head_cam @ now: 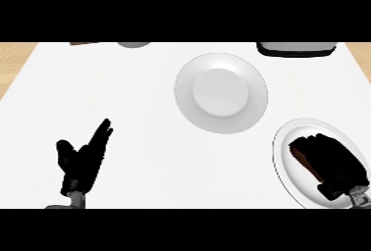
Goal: Pick the sweet potato from the plate and place it in the plate
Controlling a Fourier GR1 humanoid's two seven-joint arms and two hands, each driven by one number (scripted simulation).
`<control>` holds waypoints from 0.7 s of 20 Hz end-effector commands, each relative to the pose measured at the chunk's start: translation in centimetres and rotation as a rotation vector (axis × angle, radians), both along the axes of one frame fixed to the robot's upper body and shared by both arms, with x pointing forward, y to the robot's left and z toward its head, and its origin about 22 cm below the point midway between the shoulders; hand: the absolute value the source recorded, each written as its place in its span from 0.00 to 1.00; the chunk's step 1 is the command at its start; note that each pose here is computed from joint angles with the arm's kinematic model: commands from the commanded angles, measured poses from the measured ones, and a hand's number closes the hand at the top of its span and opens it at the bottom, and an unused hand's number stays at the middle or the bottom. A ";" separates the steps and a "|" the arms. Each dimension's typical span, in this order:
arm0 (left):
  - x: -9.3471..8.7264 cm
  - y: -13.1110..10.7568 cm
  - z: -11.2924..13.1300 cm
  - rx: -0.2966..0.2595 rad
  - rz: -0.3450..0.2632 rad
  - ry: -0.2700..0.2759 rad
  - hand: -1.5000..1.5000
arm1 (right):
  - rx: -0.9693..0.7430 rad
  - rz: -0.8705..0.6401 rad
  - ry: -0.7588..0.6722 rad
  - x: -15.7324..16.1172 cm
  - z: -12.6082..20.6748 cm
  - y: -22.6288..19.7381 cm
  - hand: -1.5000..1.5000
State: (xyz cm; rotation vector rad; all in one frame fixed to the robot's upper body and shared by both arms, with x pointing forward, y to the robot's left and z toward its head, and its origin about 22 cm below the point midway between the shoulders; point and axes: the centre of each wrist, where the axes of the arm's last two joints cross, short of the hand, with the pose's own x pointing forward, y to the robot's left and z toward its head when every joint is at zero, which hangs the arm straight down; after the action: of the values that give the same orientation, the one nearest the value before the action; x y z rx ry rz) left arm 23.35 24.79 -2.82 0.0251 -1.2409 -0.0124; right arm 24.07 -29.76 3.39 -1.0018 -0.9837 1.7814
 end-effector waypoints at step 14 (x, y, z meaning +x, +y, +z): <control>0.4 -1.2 0.5 -0.011 -0.033 0.053 0.50 | 0.387 -0.212 -0.193 1.9 -0.6 14.3 1.00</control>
State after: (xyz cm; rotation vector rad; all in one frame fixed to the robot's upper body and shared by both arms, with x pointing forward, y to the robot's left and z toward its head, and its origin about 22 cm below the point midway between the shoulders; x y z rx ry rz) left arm 23.81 24.24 -2.05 0.0152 -1.2157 -0.0193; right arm 25.83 -22.45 2.25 -1.0836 -1.1657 1.5821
